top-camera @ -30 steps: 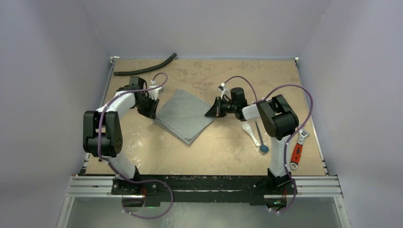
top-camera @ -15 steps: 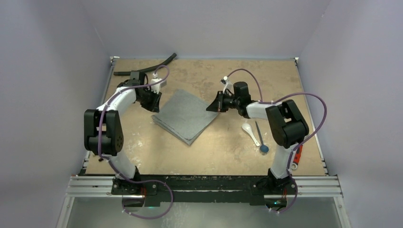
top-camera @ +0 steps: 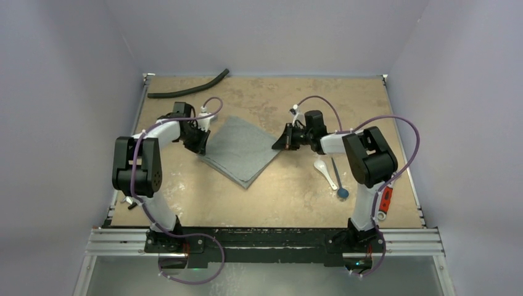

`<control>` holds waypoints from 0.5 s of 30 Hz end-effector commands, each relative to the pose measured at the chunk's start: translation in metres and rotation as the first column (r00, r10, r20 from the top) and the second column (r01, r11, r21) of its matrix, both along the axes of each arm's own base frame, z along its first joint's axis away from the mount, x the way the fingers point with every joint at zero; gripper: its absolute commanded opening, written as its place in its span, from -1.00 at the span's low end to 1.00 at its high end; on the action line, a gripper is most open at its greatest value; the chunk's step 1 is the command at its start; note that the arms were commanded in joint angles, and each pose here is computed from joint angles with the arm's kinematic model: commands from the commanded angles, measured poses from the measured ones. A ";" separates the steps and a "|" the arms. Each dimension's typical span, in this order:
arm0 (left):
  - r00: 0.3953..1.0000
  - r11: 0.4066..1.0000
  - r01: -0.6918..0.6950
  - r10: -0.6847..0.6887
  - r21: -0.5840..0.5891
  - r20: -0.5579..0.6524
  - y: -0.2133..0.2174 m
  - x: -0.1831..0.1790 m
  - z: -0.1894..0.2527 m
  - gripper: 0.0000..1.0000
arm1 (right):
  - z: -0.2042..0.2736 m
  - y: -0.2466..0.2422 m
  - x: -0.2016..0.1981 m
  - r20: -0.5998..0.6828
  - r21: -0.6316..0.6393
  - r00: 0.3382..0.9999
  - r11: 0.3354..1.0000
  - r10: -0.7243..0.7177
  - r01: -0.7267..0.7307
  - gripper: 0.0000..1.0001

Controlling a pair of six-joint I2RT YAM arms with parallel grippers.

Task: Fold the napkin into a case and place the utensils inside
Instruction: Smooth out the upper triangle-folded napkin at the center of the board.

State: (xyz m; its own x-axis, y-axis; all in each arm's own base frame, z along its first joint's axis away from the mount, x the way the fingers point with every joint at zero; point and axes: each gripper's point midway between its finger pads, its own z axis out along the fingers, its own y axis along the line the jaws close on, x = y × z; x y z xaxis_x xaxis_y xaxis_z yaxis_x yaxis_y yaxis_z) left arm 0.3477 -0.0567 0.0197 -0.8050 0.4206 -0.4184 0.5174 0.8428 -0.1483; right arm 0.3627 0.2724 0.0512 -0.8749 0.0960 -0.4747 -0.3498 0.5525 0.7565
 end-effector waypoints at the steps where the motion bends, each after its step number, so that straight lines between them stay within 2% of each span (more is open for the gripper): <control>1: 0.999 0.999 0.040 -0.040 0.005 0.034 0.000 -0.006 0.006 -0.70 | -0.017 -0.011 0.013 -0.022 -0.027 0.999 0.999 -0.036 0.036 -1.00; 9: 0.997 0.998 0.062 -0.063 0.021 0.036 0.003 -0.015 0.009 -0.71 | -0.033 -0.015 0.030 -0.028 -0.060 0.997 0.996 -0.069 0.068 -1.00; 15: 0.995 0.996 0.089 -0.088 -0.030 0.042 -0.006 -0.023 0.028 -0.67 | -0.014 -0.020 0.053 0.057 -0.110 0.993 0.988 -0.103 0.109 -1.00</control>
State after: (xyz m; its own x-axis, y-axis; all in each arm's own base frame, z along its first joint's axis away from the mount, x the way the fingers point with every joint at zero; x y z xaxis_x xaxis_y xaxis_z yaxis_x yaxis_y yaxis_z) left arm 0.3306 -0.0555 0.0248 -0.7842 0.4570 -0.4198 0.5533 0.8213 -0.1394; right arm 0.3889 0.2621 0.0241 -0.8862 0.1231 -0.4467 -0.2922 0.5997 0.7450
